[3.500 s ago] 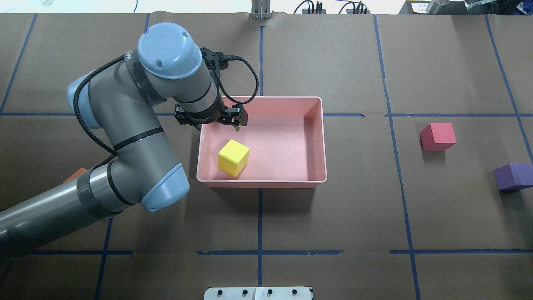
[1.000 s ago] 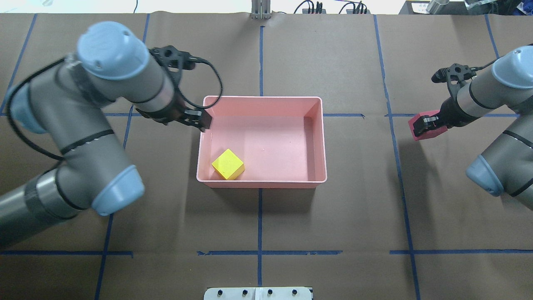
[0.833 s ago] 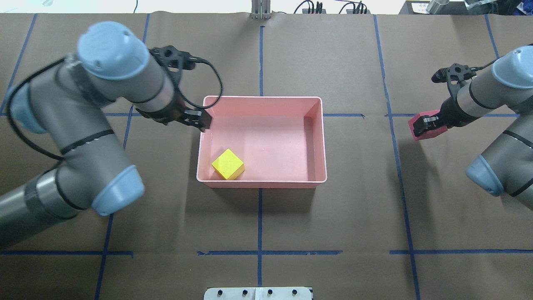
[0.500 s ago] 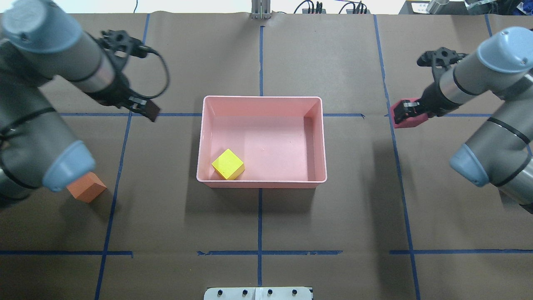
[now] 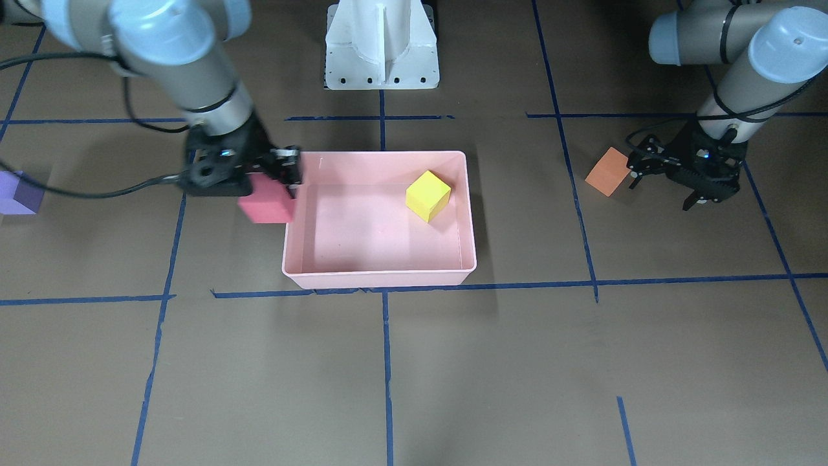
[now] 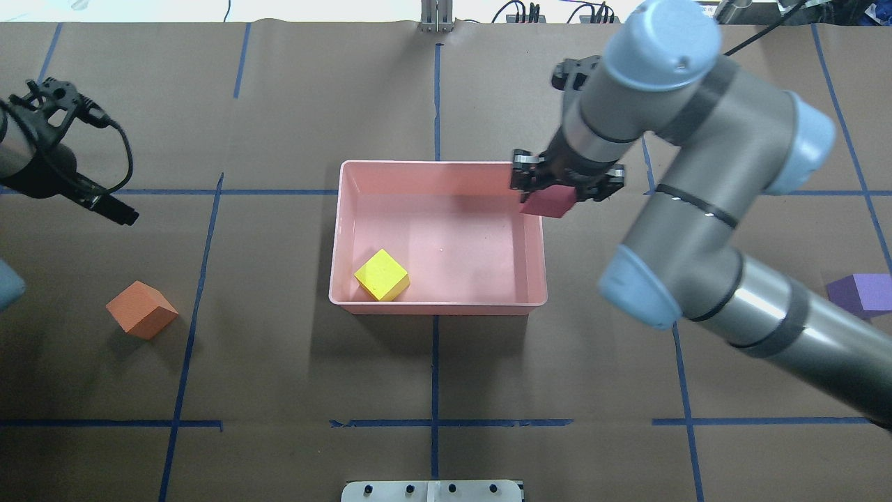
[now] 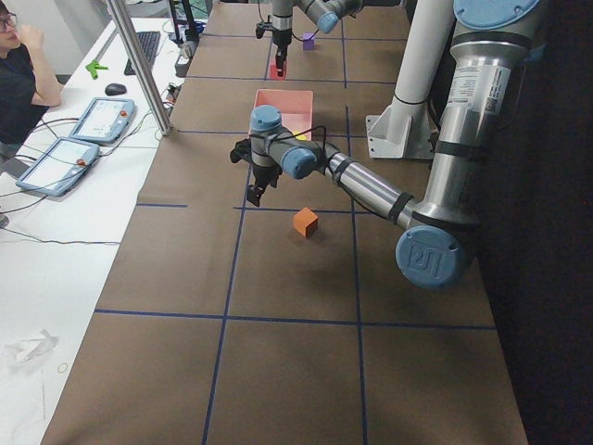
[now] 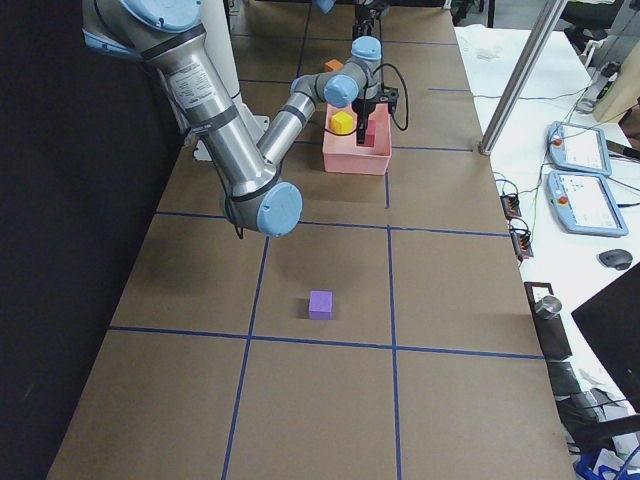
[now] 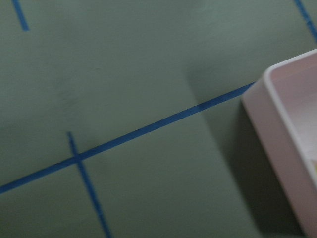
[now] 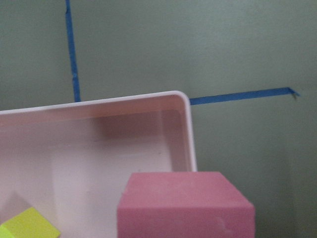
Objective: Place blocks into pink bin with both arms
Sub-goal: 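Place the pink cube in the bin with right gripper while left moves toward orange cube, then grasp the orange cube with the left gripper while the right gripper withdraws from the bin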
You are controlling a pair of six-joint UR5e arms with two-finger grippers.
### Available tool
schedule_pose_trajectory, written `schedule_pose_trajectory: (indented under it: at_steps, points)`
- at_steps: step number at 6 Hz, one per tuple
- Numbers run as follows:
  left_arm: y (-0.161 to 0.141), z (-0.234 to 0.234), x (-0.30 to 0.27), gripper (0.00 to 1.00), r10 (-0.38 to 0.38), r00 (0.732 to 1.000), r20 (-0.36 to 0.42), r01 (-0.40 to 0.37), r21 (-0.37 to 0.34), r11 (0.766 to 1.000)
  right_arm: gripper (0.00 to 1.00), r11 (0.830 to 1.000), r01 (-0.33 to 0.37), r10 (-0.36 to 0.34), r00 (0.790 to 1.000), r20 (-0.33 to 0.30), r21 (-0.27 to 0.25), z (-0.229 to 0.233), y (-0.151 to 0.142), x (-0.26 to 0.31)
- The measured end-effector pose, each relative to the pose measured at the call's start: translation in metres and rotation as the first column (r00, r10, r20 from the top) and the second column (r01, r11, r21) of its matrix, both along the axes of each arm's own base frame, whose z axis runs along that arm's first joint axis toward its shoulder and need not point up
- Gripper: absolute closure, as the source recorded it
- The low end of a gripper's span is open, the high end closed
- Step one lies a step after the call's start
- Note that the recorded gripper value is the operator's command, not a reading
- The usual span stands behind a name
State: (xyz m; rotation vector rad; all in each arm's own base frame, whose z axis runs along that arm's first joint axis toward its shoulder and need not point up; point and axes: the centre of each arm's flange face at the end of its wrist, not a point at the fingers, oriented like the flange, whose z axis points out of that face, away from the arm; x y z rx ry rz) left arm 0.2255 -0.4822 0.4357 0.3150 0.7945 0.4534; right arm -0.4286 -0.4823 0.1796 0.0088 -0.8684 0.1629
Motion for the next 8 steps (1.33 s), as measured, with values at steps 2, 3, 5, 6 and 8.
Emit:
schedule_pose_trajectory:
  at_steps: [2, 3, 5, 6, 8]
  points:
    - [0.019, 0.015, -0.007, 0.0, 0.026, 0.998, -0.058, -0.026, 0.01, 1.0, 0.0, 0.999, -0.042, 0.042, 0.999, -0.02, -0.006, -0.027, 0.011, -0.042]
    - [0.022, 0.01, -0.006, 0.0, 0.033, 0.997, -0.073, -0.031, 0.034, 0.999, 0.0, 0.999, -0.039, 0.039, 0.999, -0.021, 0.001, -0.028, 0.015, -0.043]
    - [0.035, 0.009, -0.003, 0.0, 0.051, 0.994, -0.093, -0.043, 0.084, 0.996, 0.0, 1.0, -0.015, 0.015, 1.0, -0.014, 0.017, -0.023, 0.009, -0.027]
    - [0.048, 0.018, 0.008, 0.0, 0.061, 0.995, -0.079, -0.051, 0.118, 0.992, 0.0, 0.999, 0.018, -0.018, 1.0, -0.014, 0.032, -0.009, -0.004, -0.003]
    - [0.079, 0.034, 0.039, 0.0, 0.065, 0.996, -0.054, -0.055, 0.162, 0.985, 0.0, 0.994, 0.065, -0.063, 0.997, -0.034, 0.082, 0.025, -0.022, 0.043]
